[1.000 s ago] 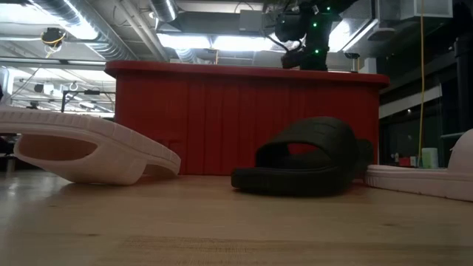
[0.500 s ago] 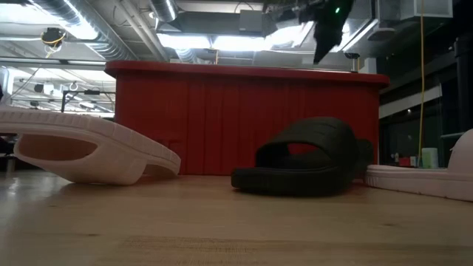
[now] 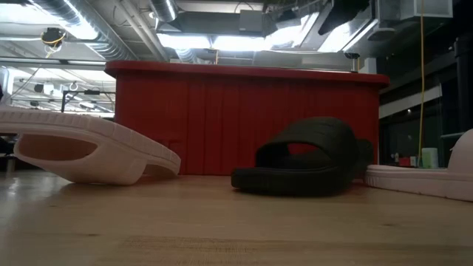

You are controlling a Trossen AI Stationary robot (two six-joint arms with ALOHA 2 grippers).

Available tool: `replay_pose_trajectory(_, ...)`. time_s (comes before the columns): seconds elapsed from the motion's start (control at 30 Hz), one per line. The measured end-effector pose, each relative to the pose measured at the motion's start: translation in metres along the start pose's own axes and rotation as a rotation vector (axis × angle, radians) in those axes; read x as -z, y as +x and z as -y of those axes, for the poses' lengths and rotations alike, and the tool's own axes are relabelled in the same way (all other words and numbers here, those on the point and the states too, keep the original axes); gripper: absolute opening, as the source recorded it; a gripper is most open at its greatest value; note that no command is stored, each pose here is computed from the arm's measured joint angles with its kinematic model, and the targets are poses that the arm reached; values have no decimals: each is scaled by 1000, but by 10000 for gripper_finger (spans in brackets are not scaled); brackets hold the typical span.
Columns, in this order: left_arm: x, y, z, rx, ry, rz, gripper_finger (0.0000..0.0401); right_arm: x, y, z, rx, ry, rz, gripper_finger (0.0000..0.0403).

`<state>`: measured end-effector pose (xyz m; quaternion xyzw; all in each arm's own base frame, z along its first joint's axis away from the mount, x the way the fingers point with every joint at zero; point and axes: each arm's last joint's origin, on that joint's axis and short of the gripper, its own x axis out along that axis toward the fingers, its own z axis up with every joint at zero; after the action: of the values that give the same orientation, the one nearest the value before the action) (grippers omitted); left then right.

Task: Pick and place slides into bin
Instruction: Put the black slide into the bin

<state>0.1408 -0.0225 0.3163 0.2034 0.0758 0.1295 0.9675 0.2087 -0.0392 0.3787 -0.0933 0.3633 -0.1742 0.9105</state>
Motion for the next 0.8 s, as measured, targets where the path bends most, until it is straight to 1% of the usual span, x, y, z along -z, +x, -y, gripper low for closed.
replay_pose_trajectory(0.17,1,7,7,77,60,-3,2,12,4,-25,-66,-48,88,2)
replay_pose_trajectory(0.27,2,12,12,115,66,-13,2,15,8,-37,-96,-70,119,3)
replay_pose_trajectory(0.4,6,23,21,132,39,-59,2,20,11,-48,-125,-100,121,4)
replay_pose_trajectory(0.47,9,30,26,143,-1,-92,2,24,14,-53,-93,-112,112,4)
replay_pose_trajectory(0.57,15,41,37,162,-27,-148,1,28,16,-60,-48,-113,99,2)
replay_pose_trajectory(0.7,18,56,54,184,-58,-173,2,34,15,-77,-93,-95,98,3)
replay_pose_trajectory(0.8,20,67,71,216,-40,-162,1,40,12,-91,-104,-76,110,2)
